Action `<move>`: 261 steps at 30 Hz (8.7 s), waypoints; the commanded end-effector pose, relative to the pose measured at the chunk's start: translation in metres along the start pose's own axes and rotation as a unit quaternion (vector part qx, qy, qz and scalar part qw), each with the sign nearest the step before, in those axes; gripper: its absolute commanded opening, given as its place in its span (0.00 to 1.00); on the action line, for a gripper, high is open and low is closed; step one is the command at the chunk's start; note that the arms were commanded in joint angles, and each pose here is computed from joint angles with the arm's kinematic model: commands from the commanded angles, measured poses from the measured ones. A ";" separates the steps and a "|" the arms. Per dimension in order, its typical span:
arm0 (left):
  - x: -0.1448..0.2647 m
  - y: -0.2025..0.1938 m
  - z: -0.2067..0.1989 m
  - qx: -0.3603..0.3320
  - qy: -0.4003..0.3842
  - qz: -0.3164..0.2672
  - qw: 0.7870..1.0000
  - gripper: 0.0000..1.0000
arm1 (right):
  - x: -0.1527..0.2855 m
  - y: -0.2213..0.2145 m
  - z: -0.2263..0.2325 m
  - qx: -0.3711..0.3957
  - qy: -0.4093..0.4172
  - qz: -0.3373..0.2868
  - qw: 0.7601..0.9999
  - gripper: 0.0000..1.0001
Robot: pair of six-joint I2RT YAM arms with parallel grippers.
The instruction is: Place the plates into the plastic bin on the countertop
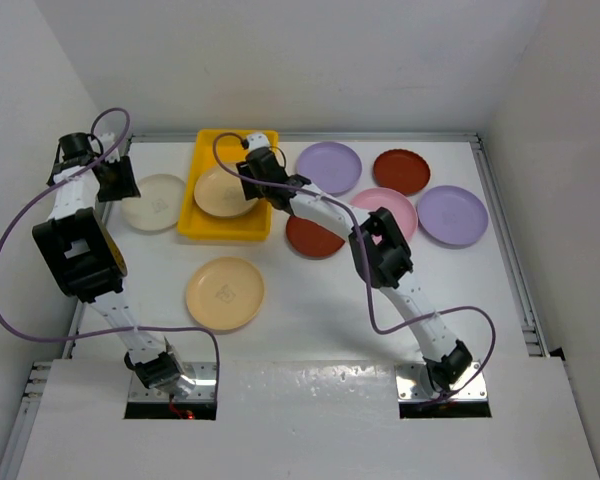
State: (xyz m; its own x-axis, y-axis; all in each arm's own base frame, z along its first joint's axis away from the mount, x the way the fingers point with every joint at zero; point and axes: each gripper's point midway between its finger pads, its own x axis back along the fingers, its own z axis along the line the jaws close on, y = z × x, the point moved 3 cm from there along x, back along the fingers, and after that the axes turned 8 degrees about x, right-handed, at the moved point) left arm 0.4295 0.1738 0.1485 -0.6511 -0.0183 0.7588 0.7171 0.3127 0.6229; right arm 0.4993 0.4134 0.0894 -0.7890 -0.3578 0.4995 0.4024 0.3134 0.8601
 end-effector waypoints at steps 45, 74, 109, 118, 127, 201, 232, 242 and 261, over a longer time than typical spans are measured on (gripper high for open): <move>0.075 0.124 0.004 0.050 -0.007 -0.168 0.984 0.00 | 0.204 0.013 -0.114 -0.084 -0.062 -0.065 0.992 0.31; -0.064 -0.013 -0.163 -0.052 -0.115 0.065 0.990 0.08 | 0.240 -0.014 -0.133 -0.084 -0.105 -0.058 0.989 0.31; 0.048 -0.210 -0.104 -0.389 -0.105 0.247 0.881 0.79 | 0.258 -0.032 -0.120 -0.073 -0.059 -0.045 0.995 0.47; 0.021 -0.251 -0.102 -0.398 -0.101 0.265 0.872 0.47 | 0.268 -0.048 -0.122 -0.083 -0.069 -0.039 0.993 0.47; 0.033 -0.233 -0.131 -0.398 -0.178 0.245 0.866 0.00 | 0.265 -0.063 -0.137 -0.137 -0.069 -0.017 0.988 0.52; 0.097 0.032 -0.316 -0.300 -0.325 -0.072 0.894 0.76 | 0.244 0.007 -0.237 -0.132 -0.198 -0.036 0.970 0.00; 0.038 -0.005 -0.288 -0.232 -0.260 0.017 0.937 0.00 | 0.172 0.035 -0.102 -0.194 0.092 -0.032 0.976 0.66; -0.014 0.088 -0.173 -0.063 -0.133 -0.057 0.988 0.00 | 0.161 -0.008 -0.163 -0.296 -0.015 0.007 0.955 0.90; -0.068 0.017 -0.146 -0.055 -0.100 0.055 0.992 0.23 | 0.053 -0.108 -0.237 -0.473 -0.181 0.130 0.852 0.96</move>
State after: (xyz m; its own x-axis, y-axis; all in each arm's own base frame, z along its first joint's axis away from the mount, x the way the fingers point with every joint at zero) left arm 0.5231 0.0391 0.1306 -0.5863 0.2196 0.7798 0.8091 0.2073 0.5499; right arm 0.5098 0.1347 0.0343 -0.6079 -0.0267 0.7936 0.6934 -0.5049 0.5142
